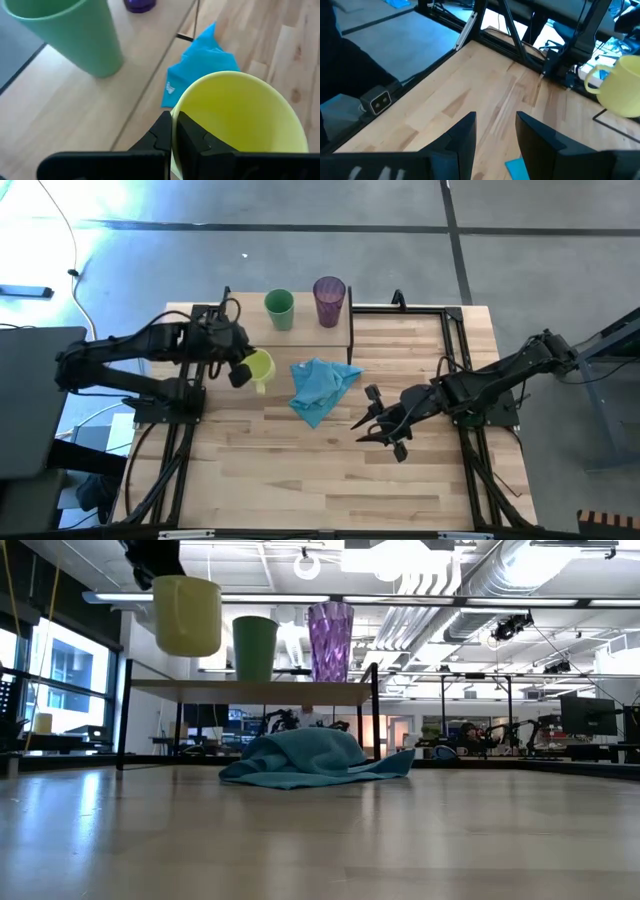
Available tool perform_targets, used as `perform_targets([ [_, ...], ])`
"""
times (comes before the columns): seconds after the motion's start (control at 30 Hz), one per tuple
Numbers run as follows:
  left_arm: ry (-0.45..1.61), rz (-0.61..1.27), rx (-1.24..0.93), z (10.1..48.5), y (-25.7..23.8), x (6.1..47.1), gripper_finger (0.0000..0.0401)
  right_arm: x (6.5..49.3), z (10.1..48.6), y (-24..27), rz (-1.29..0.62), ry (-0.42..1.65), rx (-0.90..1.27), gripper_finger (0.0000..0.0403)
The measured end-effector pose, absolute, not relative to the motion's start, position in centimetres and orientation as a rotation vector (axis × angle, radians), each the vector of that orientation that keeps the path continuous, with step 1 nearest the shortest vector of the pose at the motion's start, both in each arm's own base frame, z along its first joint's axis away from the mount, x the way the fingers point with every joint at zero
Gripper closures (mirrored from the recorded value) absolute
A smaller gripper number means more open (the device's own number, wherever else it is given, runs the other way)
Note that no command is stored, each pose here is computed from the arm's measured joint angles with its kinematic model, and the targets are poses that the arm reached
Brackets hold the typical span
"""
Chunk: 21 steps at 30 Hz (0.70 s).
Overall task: Stack small to large cups/mugs on shelf
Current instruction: Put the yellow mug on the shelf
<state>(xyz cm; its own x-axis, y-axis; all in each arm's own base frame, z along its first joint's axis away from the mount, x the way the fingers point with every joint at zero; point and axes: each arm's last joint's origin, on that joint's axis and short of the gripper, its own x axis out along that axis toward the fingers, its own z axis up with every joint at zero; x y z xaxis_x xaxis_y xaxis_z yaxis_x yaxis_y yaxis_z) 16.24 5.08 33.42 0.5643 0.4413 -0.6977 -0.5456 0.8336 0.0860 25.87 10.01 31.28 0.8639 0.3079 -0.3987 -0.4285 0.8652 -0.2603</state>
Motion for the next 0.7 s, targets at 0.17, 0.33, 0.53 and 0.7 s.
perform_targets([
  [0.17, 0.771, 0.602, -0.143, 33.7, 6.1, 15.4, 0.0401, 25.9, 31.4, 10.0, 0.397, 0.343, -0.369, 0.0275],
  [0.33, 0.780, 0.607, -0.141, 33.7, 7.0, 15.0, 0.0401, 25.9, 31.4, 9.8, 0.389, 0.344, -0.369, 0.0275],
  [0.53, 0.794, 0.620, -0.130, 33.7, 8.3, 14.3, 0.0401, 26.1, 31.4, 9.4, 0.372, 0.347, -0.366, 0.0275],
  [0.7, 0.809, 0.605, -0.114, 33.7, 9.7, 13.4, 0.0401, 26.1, 31.4, 9.3, 0.371, 0.347, -0.365, 0.0275],
])
